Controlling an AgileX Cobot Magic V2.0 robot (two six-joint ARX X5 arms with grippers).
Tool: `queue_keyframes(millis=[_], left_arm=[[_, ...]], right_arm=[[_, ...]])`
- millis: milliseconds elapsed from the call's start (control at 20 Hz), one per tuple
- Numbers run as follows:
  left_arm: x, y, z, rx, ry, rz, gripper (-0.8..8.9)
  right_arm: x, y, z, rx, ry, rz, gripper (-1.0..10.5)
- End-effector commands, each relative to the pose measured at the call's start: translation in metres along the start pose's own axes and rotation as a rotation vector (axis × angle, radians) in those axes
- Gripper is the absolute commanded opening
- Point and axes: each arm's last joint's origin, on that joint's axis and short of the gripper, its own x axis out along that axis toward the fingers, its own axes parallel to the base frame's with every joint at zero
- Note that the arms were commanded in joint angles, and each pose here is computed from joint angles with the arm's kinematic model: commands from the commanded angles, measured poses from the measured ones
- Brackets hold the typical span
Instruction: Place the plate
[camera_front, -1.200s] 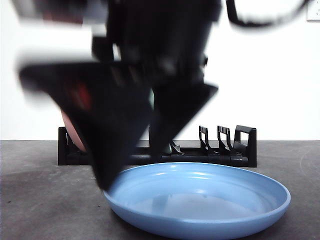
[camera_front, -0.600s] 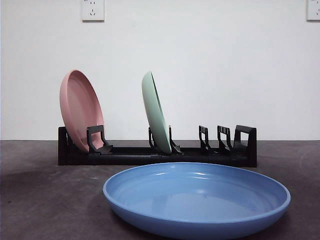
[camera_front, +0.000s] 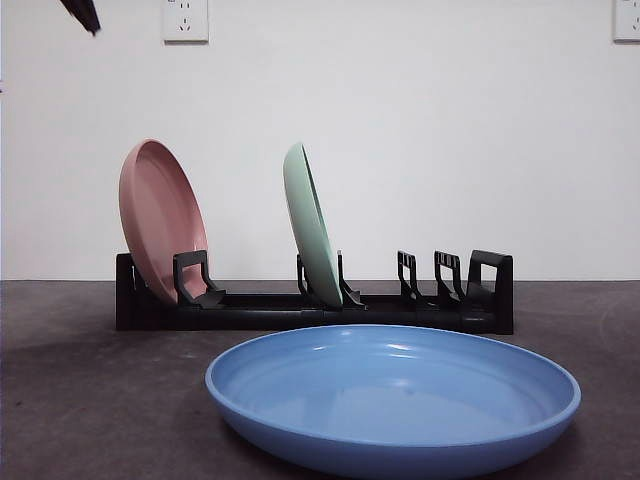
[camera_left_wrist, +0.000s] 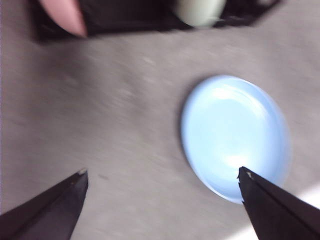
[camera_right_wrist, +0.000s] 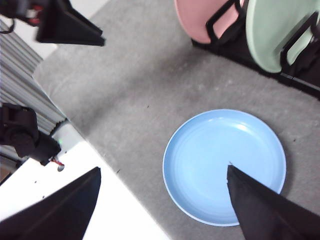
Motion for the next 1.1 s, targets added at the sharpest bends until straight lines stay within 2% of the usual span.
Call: queue_keyframes(millis=[50,350,600,750,850,1100], left_arm=[[0.001,-0.006,0.027,0.044,0.002,0.114,4.60],[0.026,-0.022,0.087,0.169,0.034,0.439,4.60],[0.066,-0.036,0.130,0.285,-0.007,0.685,4.59],[0.094,-0.040,0.149,0.325,-0.054,0.780,4.59],[0.111,-0.042,0.158,0.348,-0.075,0.799,4.59],[0.143,-0.038,0.164,0.362,-0.045,0.854,4.51]], right_arm=[[-0.006,-0.002,-0.007,-0.010,-0.027,-0.007,4.0],[-0.024,-0.006,-0.019,0.009,-0.092,-0.068,4.0],[-0.024,-0.006,-0.020,0.009,-0.085,-0.067,4.0],[-0.024,-0.006,-0.020,0.006,-0.084,-0.065,4.0],[-0.024,-0.005,-0.021,0.002,-0.078,-0.043,4.0],[-0.024,-0.005,-0.021,0.002,-0.068,-0.019,4.0]])
